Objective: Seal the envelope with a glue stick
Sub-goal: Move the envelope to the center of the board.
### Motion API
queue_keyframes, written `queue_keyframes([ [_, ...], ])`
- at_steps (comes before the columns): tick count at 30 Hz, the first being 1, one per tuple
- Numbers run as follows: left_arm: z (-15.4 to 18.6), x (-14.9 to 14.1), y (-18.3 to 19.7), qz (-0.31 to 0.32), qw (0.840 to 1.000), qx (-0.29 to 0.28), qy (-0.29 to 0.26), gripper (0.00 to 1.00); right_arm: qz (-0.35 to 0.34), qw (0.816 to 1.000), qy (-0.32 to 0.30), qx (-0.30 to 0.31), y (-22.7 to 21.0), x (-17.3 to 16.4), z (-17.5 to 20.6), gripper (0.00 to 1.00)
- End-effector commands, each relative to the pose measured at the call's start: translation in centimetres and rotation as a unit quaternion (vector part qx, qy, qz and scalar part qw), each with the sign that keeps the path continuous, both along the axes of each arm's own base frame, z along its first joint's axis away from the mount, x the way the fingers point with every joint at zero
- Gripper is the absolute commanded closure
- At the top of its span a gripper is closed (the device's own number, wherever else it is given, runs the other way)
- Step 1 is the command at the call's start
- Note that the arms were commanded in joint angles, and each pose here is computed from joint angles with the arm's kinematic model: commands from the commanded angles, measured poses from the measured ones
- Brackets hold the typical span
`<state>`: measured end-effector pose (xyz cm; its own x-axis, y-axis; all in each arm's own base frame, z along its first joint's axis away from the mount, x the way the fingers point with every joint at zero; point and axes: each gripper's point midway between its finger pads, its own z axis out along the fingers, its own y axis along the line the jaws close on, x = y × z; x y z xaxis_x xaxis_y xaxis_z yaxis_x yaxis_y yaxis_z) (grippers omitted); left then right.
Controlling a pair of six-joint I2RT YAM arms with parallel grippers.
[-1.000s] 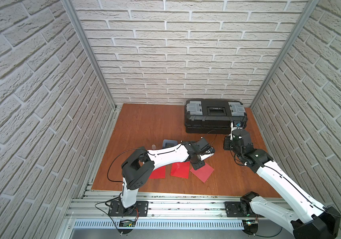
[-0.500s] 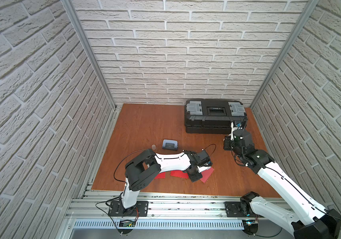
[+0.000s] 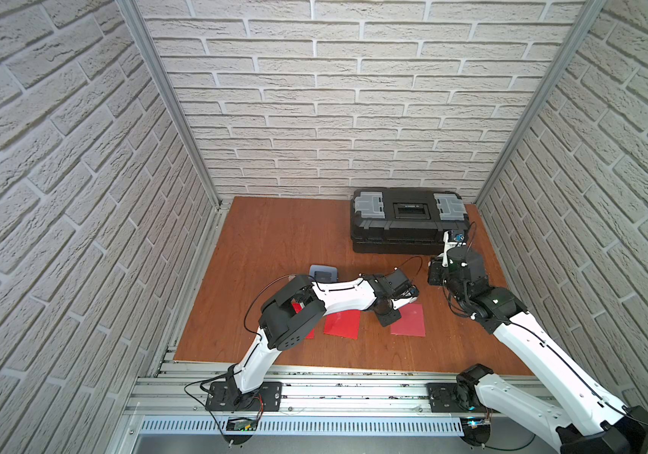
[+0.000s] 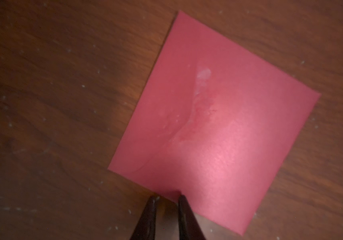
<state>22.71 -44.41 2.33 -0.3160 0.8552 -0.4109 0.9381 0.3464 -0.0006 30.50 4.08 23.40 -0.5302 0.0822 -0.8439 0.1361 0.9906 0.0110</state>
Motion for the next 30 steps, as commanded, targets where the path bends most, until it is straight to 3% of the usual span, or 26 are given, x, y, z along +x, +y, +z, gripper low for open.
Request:
queue_keyframes([
  [1, -3.4, 0.0, 2.3, 0.000, 0.998, 0.059, 0.013, 0.79, -0.009, 1.000, -0.026, -0.002, -0.5, 0.2, 1.8, 0.97],
  [8, 1.4, 0.5, 5.8, 0.068, 0.997, 0.020, -0.007, 0.76, -0.006, 1.000, -0.026, 0.000, -0.3, 0.4, 1.9, 0.97],
  [13, 3.1, 0.3, 10.4, 0.150, 0.988, 0.009, 0.026, 0.65, -0.002, 1.000, -0.020, 0.008, 0.1, 0.8, 1.4, 0.97],
  [22, 2.5, 0.7, 17.5, 0.302, 0.950, 0.001, 0.079, 0.62, 0.004, 1.000, -0.018, 0.015, 0.6, 1.3, 1.6, 0.97],
  [30, 0.9, 0.1, 19.4, 0.354, 0.928, 0.004, 0.115, 0.60, 0.003, 1.000, -0.018, 0.013, 0.5, 1.2, 1.7, 0.97],
])
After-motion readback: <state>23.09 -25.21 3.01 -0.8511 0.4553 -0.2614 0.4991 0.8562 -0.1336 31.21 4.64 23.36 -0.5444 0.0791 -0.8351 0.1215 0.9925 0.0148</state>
